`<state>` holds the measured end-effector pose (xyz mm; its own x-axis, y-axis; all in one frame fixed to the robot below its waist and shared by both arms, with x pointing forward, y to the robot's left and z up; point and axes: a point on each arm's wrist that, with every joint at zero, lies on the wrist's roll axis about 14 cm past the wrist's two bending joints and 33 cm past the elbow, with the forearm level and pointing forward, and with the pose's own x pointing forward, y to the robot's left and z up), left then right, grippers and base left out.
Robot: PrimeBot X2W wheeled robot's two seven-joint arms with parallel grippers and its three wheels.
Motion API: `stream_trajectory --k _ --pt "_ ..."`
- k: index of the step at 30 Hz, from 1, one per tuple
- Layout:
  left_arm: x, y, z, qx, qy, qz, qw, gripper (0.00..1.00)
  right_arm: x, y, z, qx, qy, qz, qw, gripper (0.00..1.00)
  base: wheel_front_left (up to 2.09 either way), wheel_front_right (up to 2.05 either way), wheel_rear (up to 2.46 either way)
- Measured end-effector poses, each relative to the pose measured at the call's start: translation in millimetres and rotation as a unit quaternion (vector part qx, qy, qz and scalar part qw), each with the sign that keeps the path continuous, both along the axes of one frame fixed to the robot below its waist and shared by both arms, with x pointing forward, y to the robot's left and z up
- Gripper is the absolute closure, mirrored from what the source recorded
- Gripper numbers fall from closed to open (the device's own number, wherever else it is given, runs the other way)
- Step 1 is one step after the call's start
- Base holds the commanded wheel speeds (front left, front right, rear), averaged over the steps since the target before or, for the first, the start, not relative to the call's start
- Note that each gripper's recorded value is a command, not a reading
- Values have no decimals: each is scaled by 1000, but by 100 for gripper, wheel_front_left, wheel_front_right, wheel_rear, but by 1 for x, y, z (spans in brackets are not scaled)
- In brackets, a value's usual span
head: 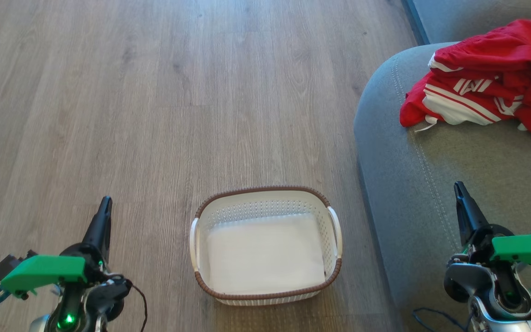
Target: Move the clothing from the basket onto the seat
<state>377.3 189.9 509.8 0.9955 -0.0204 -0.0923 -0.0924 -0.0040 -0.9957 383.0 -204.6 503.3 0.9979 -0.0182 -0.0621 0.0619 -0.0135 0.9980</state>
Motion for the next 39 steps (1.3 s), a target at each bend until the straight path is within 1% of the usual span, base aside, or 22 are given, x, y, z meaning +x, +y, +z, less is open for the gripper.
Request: stream_trajectory --k 39 --pt "0 0 0 0 0 0 1000 100 0 0 4 -2 -1 1 1000 100 0 0 0"
